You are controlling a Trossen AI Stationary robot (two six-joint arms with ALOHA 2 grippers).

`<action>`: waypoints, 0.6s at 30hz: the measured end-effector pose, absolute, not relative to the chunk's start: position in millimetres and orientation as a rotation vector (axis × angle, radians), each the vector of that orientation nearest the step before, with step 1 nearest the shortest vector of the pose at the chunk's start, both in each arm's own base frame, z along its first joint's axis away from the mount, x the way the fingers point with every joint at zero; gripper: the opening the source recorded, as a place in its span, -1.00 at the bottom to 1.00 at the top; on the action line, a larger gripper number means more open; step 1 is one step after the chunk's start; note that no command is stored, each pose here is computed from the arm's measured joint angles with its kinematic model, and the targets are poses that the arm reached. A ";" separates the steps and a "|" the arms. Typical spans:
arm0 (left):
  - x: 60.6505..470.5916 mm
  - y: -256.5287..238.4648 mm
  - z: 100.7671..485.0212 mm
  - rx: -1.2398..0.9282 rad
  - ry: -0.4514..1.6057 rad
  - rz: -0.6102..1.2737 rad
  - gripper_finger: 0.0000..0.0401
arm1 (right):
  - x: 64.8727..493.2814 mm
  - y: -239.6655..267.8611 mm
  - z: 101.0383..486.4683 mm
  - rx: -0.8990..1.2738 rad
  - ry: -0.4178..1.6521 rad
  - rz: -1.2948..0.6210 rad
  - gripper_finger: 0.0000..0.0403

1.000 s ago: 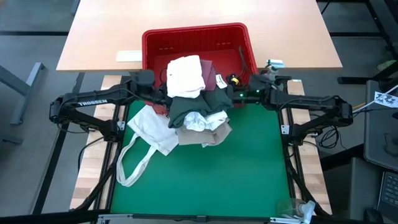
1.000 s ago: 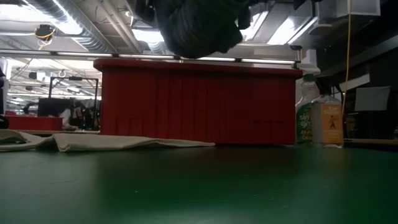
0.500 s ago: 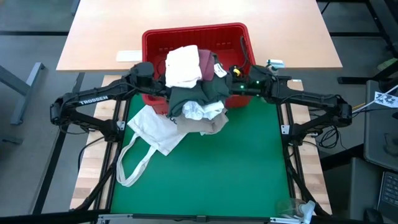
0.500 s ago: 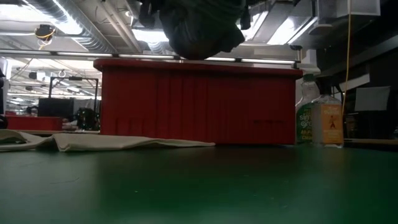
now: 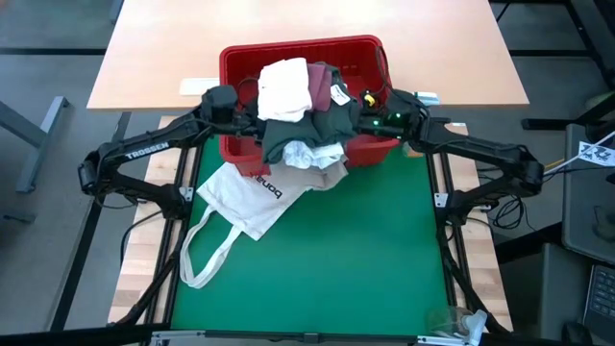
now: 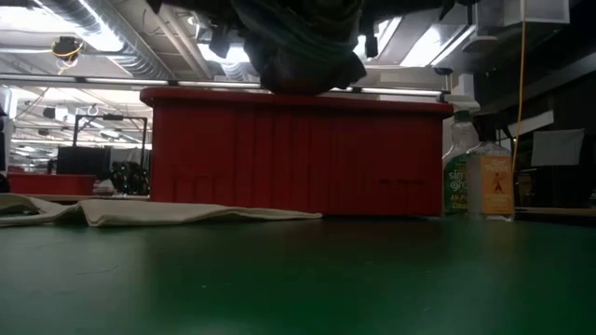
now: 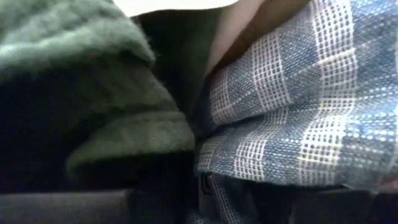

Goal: Fold Laundry from Bin
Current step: Put the folded clothes into the red bin

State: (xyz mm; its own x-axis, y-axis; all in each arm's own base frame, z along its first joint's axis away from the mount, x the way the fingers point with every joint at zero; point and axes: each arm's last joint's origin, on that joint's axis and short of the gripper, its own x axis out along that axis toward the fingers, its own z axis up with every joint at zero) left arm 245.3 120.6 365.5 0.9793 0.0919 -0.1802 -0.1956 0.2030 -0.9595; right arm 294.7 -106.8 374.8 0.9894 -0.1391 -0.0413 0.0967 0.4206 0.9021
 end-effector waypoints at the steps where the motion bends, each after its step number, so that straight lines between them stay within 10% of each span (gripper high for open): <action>1: 245.0 122.1 365.3 -1.352 0.086 0.205 -1.00 | 295.2 -108.6 373.9 1.127 -0.044 -0.152 -0.26; 18: 231.3 166.4 352.6 -1.303 0.025 0.381 -1.00 | 307.4 -164.2 344.7 1.138 -0.097 -0.250 -0.26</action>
